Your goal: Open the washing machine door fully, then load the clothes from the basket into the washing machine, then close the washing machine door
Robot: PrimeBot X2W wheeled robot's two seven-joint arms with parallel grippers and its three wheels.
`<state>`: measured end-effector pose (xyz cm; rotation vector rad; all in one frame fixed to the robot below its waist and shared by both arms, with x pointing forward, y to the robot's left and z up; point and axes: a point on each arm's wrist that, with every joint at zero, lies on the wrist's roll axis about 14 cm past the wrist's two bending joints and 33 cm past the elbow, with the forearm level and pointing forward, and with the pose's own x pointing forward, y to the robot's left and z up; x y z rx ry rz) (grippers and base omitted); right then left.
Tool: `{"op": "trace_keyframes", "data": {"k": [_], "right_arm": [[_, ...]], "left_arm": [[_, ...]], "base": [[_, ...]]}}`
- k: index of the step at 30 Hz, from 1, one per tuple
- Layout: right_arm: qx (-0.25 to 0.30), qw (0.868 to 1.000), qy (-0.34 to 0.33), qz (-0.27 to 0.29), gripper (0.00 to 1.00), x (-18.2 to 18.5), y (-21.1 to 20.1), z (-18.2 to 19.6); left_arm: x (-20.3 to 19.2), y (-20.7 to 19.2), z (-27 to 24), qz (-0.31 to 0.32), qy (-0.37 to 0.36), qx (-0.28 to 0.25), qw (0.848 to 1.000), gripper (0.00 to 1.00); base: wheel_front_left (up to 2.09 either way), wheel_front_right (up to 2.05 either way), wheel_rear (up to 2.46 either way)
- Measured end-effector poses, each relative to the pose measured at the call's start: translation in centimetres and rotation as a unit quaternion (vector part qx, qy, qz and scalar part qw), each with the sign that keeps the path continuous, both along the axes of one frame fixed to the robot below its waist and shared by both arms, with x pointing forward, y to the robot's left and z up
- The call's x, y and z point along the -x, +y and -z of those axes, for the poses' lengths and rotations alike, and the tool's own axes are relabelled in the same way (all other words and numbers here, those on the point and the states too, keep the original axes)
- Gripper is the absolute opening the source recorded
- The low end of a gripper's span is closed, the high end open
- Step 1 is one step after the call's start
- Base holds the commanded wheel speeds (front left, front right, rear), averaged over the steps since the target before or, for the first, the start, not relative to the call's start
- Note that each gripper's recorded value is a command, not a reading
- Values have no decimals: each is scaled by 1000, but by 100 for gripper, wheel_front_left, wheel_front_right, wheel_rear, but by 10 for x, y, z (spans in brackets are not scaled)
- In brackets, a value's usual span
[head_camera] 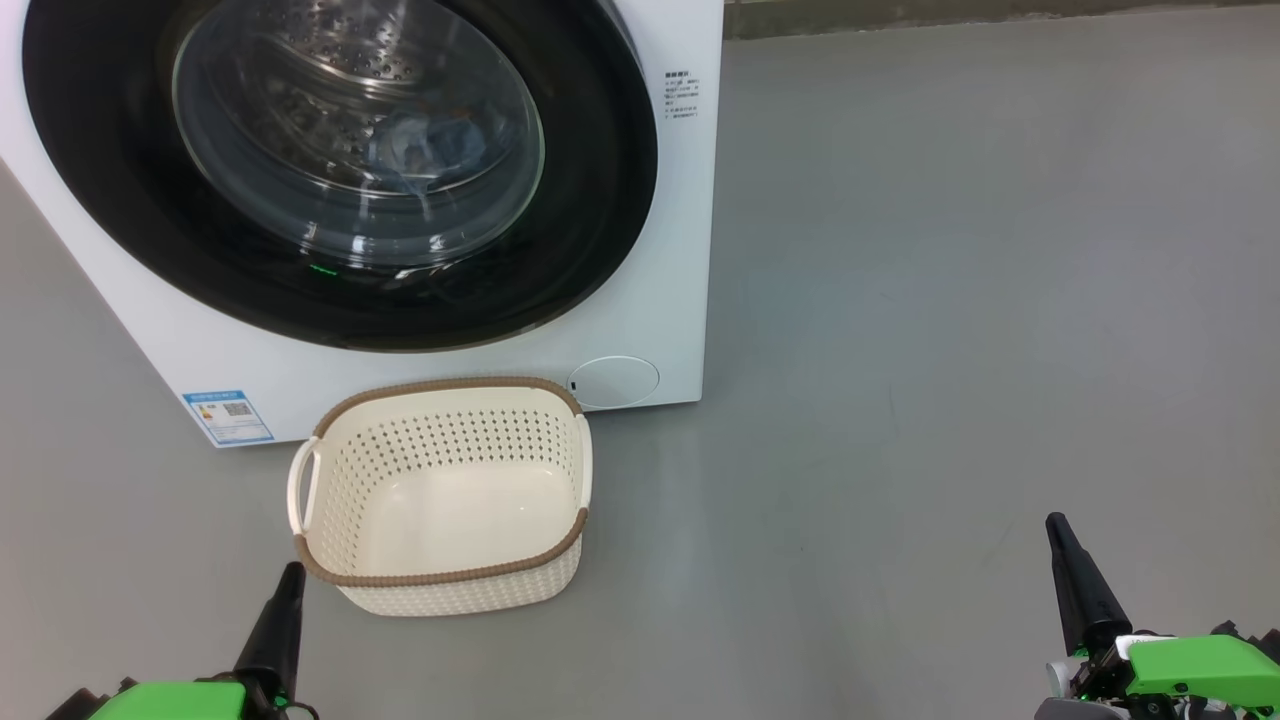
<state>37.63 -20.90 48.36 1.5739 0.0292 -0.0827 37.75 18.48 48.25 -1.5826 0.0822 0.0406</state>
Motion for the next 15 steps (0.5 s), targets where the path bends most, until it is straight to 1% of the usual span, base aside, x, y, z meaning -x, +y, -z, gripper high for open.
{"op": "trace_keyframes", "data": {"k": [15], "right_arm": [[0, 1000, 0, 0, 0, 0, 0, 0]], "left_arm": [[0, 0, 0, 0, 0, 0, 1000, 0]], "base": [[0, 0, 0]]}}
